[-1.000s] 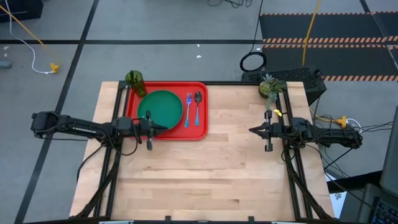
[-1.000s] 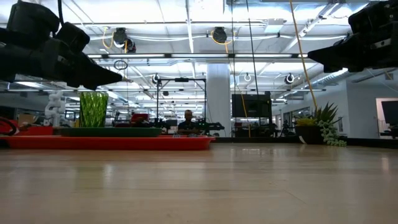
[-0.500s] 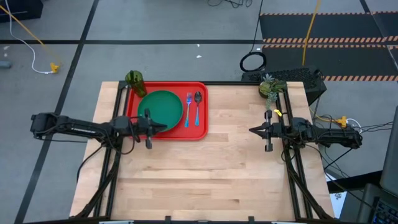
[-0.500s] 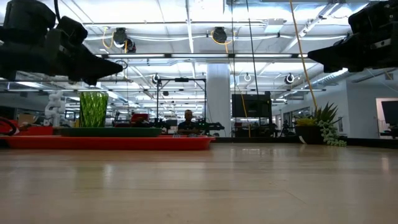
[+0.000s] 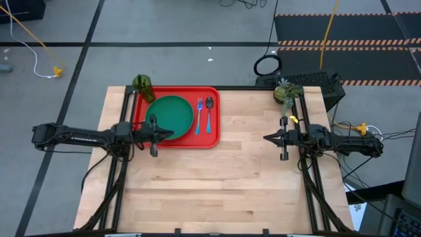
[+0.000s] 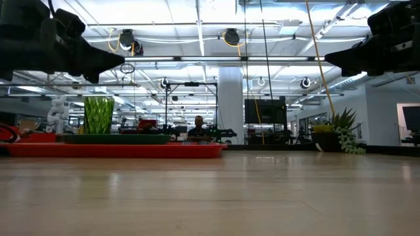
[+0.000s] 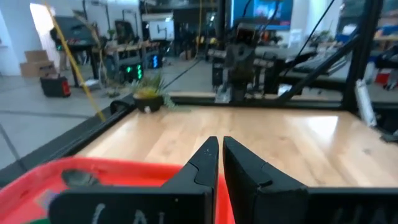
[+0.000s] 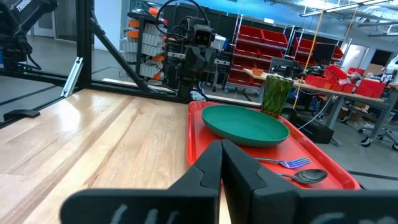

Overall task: Pick and place plate/cup/fork/spoon on tray
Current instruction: Return to Home Position

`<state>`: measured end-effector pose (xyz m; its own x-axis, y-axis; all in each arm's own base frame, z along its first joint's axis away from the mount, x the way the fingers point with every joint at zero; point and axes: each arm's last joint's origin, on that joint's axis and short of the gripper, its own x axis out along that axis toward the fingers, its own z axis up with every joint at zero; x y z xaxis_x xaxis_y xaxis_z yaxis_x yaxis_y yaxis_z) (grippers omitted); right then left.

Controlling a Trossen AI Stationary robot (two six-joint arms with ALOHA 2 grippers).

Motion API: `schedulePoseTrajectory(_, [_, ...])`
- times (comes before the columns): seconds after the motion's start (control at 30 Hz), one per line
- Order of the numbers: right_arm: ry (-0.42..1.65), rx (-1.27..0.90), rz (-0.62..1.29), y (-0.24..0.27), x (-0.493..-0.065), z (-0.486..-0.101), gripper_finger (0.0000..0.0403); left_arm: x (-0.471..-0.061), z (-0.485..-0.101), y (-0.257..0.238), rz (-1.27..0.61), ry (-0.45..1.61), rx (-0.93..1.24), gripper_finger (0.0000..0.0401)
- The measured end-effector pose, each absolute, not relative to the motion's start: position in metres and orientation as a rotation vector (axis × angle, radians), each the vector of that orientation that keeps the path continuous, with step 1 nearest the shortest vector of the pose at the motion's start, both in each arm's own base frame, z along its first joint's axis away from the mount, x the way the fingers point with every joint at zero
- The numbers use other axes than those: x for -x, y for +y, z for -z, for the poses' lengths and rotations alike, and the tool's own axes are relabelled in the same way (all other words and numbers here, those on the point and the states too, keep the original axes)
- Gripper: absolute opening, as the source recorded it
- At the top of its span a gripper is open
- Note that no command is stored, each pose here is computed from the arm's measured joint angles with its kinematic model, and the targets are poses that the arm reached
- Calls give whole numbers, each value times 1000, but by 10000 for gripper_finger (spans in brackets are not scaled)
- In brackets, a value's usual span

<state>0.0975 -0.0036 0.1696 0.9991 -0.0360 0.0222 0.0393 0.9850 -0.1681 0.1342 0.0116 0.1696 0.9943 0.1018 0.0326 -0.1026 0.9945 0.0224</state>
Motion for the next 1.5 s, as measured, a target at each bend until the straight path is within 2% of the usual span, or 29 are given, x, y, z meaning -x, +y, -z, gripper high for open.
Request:
schedulePoseTrajectory(0.2, [-19, 169, 38, -4, -97, -170, 0, -128, -177, 7, -54, -94, -31, 26])
schedulePoseTrajectory(1.5, [-19, 169, 38, -4, -97, -170, 0, -101, -168, -5, 52, -12, -84, 26])
